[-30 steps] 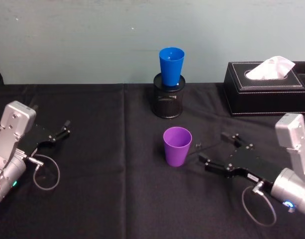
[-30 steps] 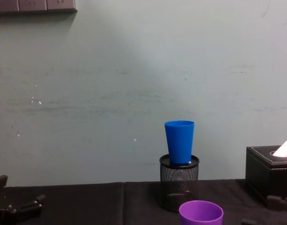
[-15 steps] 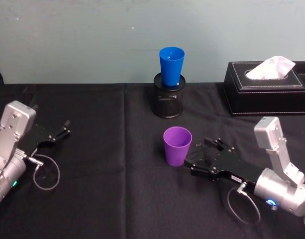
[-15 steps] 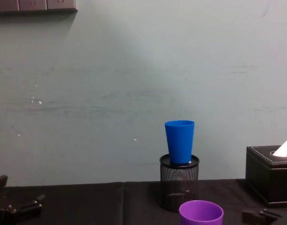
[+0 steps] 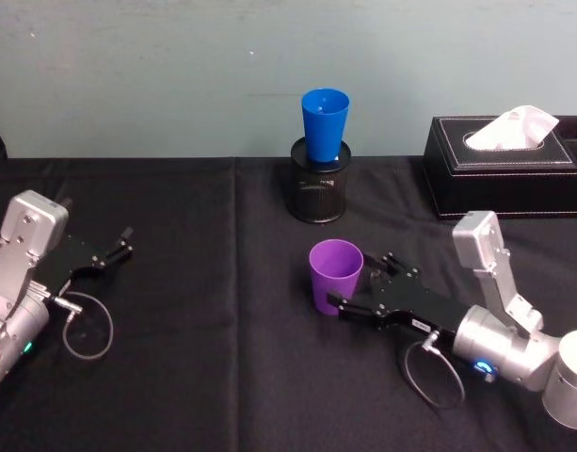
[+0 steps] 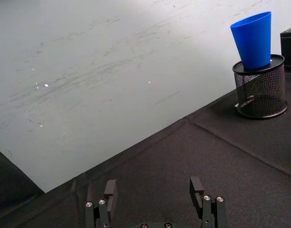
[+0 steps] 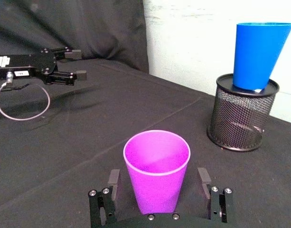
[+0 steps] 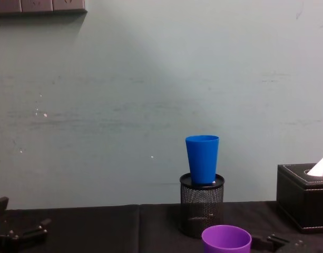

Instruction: Pick up one cup with a gripper and tap it against the other cup.

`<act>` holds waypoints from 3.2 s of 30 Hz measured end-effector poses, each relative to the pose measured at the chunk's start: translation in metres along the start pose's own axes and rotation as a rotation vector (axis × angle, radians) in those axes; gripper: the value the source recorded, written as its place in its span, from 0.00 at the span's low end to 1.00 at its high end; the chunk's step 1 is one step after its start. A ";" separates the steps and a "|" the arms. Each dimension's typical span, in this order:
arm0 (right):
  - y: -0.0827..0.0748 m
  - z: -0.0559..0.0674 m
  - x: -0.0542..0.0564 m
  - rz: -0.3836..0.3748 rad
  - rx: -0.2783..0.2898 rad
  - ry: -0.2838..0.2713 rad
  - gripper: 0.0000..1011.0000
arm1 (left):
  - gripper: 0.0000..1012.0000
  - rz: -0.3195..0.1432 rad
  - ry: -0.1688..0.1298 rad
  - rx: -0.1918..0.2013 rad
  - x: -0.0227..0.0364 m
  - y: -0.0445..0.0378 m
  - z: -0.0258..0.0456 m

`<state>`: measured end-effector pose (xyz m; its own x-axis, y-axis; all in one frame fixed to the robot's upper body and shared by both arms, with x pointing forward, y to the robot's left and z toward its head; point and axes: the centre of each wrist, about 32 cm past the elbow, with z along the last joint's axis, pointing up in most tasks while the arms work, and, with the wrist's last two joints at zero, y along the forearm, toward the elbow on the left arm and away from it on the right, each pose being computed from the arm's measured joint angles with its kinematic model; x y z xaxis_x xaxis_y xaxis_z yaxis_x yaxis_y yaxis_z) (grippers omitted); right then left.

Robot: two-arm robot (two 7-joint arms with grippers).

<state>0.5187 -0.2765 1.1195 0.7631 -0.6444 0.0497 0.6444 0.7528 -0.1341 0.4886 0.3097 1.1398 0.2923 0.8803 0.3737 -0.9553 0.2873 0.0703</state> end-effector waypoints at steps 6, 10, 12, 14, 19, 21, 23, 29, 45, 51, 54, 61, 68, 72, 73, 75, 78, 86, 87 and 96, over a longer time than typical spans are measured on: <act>0.011 0.000 0.002 0.012 0.011 0.001 0.99 | 0.99 0.000 0.000 0.000 0.0000 0.0000 0.0000; 0.020 0.001 0.003 0.017 0.020 0.000 0.99 | 0.99 0.000 0.000 0.000 0.0000 0.0000 0.0000; 0.022 0.001 0.004 0.019 0.022 -0.002 0.99 | 0.99 0.000 0.000 0.000 0.0000 0.0000 0.0000; 0.025 0.001 0.004 0.022 0.022 -0.004 0.99 | 0.99 0.000 0.000 0.000 0.0000 0.0000 0.0000; 0.029 0.001 0.004 0.024 0.026 -0.010 0.99 | 0.99 0.000 0.000 0.000 0.0000 0.0000 0.0000; 0.030 0.000 0.004 0.025 0.028 -0.013 0.99 | 0.99 0.000 0.000 0.000 0.0000 0.0000 0.0000; 0.030 0.000 0.004 0.025 0.028 -0.014 0.99 | 0.99 0.000 0.000 0.000 0.0000 0.0000 0.0000; 0.030 0.001 0.004 0.024 0.028 -0.013 0.99 | 0.99 0.000 0.000 0.000 0.0000 0.0000 0.0000; 0.029 0.001 0.004 0.023 0.027 -0.011 0.76 | 0.99 0.000 0.000 0.000 0.0000 0.0000 0.0000; 0.029 0.001 0.004 0.023 0.028 -0.011 0.73 | 0.99 0.000 0.000 0.000 0.0000 0.0000 0.0000; 0.029 0.001 0.004 0.023 0.028 -0.011 0.72 | 0.99 0.000 0.000 0.000 0.0000 0.0000 0.0000; 0.029 0.001 0.004 0.025 0.026 -0.013 0.72 | 0.99 0.000 0.000 0.000 0.0000 0.0000 0.0000; 0.029 0.016 0.003 0.041 0.031 -0.016 0.72 | 0.99 0.000 0.000 0.000 0.0000 0.0000 0.0000; 0.028 0.026 0.005 0.039 0.037 -0.002 0.72 | 0.99 0.000 0.000 0.000 0.0000 0.0000 0.0000; 0.027 0.032 0.007 0.039 0.041 0.002 0.72 | 0.99 0.000 0.000 0.000 0.0000 0.0000 0.0000; 0.026 0.036 0.008 0.038 0.043 0.007 0.72 | 0.99 0.000 0.000 0.000 0.0000 0.0000 0.0000; 0.025 0.050 0.010 0.044 0.050 0.009 0.72 | 0.99 0.000 0.000 0.000 0.0000 0.0000 0.0000; 0.022 0.089 0.016 0.075 0.076 -0.006 0.72 | 0.99 0.000 0.000 0.000 0.0000 0.0000 0.0000; 0.022 0.092 0.016 0.079 0.078 -0.008 0.72 | 0.99 0.000 0.000 0.000 0.0000 0.0000 0.0000; 0.024 0.115 0.017 0.114 0.079 -0.026 0.72 | 0.99 0.000 0.000 0.000 0.0000 0.0000 0.0000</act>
<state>0.5528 -0.2540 1.2313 0.8317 -0.5514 0.0647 0.5549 0.8296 -0.0621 0.4886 0.3097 1.1398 0.2922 0.8803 0.3737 -0.9553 0.2873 0.0702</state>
